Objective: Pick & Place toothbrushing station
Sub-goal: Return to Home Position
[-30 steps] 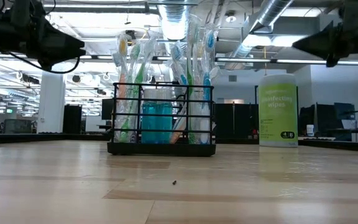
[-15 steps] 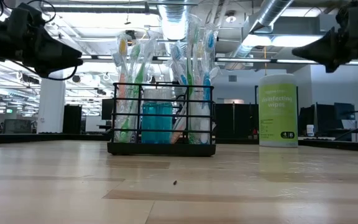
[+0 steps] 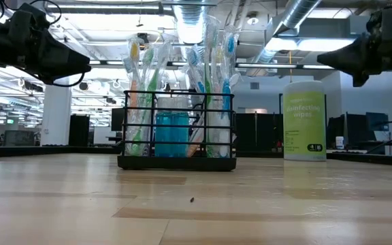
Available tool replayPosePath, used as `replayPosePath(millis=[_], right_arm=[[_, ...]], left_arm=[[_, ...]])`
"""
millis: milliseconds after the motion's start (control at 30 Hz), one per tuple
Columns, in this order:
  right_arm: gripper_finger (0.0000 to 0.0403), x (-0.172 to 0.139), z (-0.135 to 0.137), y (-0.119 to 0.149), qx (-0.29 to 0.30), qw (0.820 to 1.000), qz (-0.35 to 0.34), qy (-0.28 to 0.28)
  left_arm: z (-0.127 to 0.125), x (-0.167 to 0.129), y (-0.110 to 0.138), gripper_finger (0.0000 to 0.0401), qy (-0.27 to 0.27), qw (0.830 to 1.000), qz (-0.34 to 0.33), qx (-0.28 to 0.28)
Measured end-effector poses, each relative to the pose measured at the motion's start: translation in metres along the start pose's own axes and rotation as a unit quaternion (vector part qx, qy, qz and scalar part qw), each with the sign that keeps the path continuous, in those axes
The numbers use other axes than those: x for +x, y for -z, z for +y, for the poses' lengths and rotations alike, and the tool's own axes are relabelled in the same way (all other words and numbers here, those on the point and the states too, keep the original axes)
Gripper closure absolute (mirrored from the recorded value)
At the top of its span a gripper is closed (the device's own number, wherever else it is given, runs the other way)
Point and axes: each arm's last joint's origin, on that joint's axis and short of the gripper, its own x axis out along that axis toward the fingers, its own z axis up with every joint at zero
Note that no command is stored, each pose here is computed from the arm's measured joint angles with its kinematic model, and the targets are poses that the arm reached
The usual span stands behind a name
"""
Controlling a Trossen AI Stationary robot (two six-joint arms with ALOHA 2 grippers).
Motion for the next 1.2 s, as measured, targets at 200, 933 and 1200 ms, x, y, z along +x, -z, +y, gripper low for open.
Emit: replayPosePath(millis=[200,933,1200], right_arm=[[0.0401,0.0001,-0.0003,0.0021,-0.034,0.999,0.009,0.002],[0.0401,0.0001,-0.0004,0.0041,-0.038,0.999,0.016,0.002],[0.0401,0.0001,-0.0004,0.0041,-0.038,0.999,0.016,0.002]], left_arm=[[-0.0001,0.0001,0.0000,0.0234,0.000,1.000,-0.001,-0.001],[-0.0003,0.0002,-0.0006,0.0234,0.003,1.000,-0.006,-0.005],[-0.0004,0.0002,-0.0009,0.0234,0.003,1.000,-0.007,-0.006]])
